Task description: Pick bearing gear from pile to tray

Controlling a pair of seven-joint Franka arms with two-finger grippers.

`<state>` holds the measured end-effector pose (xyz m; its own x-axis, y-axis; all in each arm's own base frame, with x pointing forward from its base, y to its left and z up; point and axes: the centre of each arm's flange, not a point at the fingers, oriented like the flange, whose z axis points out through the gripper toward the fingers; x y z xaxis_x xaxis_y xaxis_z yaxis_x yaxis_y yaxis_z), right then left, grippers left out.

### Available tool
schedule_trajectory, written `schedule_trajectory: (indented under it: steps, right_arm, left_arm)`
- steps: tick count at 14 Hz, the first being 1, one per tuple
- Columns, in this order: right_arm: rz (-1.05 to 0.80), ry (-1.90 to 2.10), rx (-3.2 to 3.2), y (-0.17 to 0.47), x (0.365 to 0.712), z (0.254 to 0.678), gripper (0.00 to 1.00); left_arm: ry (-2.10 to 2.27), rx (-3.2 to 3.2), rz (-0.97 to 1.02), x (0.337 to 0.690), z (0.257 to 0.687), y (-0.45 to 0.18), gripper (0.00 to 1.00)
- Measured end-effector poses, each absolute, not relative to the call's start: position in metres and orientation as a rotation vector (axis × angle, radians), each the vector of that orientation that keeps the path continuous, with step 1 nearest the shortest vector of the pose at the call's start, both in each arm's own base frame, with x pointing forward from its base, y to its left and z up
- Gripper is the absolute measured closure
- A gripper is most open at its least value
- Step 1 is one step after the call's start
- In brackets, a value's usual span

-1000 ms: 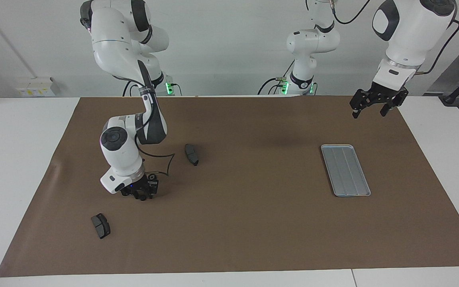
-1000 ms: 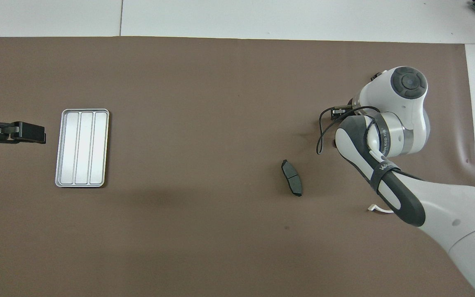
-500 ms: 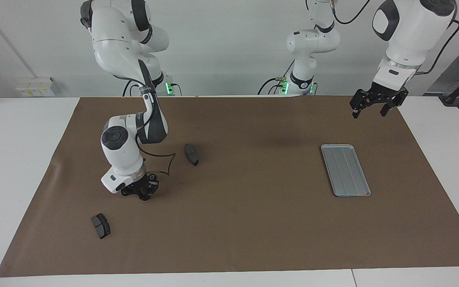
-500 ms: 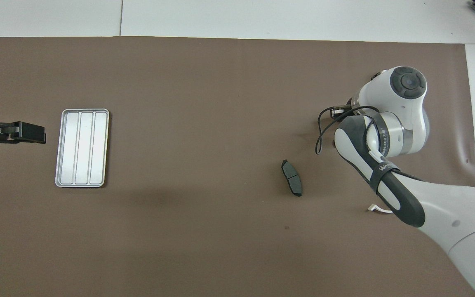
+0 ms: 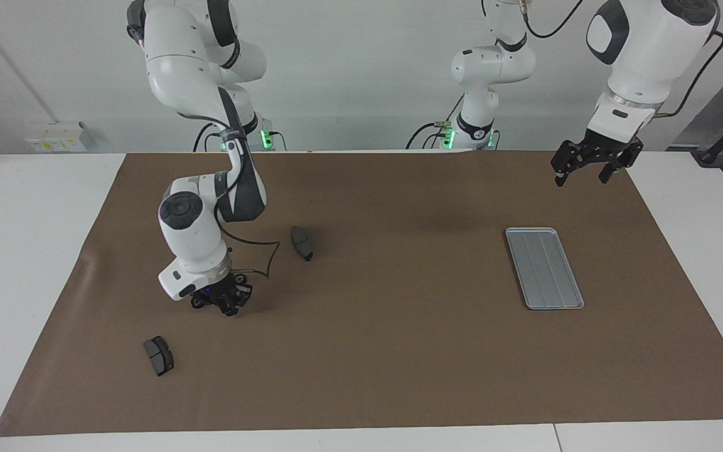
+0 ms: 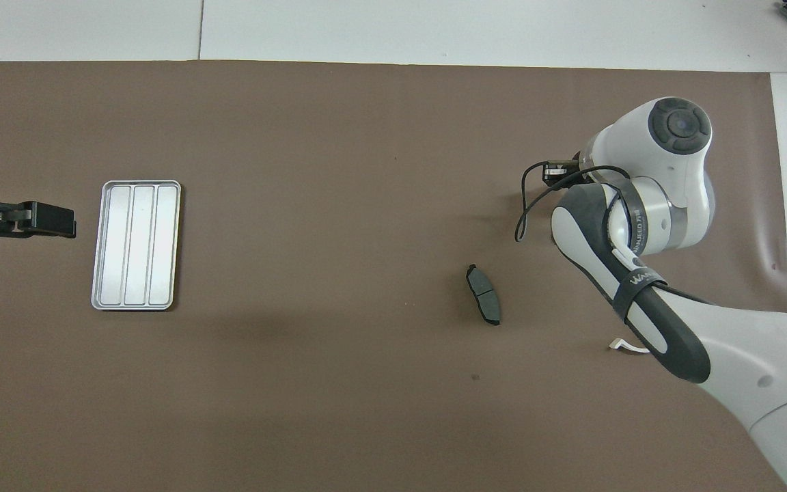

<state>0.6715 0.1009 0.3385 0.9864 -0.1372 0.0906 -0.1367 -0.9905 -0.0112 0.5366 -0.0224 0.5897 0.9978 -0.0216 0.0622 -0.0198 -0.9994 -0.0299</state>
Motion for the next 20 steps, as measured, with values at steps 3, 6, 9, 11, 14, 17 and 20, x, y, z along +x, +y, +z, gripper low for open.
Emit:
schedule_trajectory:
  steps: [3,6,9,11,14,17,20]
  right_arm:
    - [-0.088,0.357,-3.086,0.168,0.661,0.386,0.77]
    - [-0.096,0.474,-3.06,0.243,0.639,0.4,0.77]
    - [-0.136,0.568,-3.061,0.329,0.601,0.397,0.77]
    - [-0.185,0.617,-3.081,0.381,0.572,0.38,0.77]
    - [-0.258,0.699,-3.059,0.431,0.546,0.34,0.77]
    - [-0.229,0.726,-3.055,0.446,0.536,0.314,0.77]
    - [-0.218,0.718,-3.059,0.448,0.533,0.308,0.71]
  left_arm:
    - [0.032,-3.111,-0.097,0.537,0.59,-0.022,0.0]
    - [0.032,-3.111,-0.097,0.537,0.59,-0.022,0.0]
    - [0.032,-3.111,-0.097,0.537,0.59,-0.022,0.0]
    - [0.032,-3.111,-0.097,0.537,0.59,-0.022,0.0]
    - [0.032,-3.111,-0.097,0.537,0.59,-0.022,0.0]
    - [0.032,-3.111,-0.097,0.537,0.59,-0.022,0.0]
    - [0.032,-3.111,-0.097,0.537,0.59,-0.022,0.0]
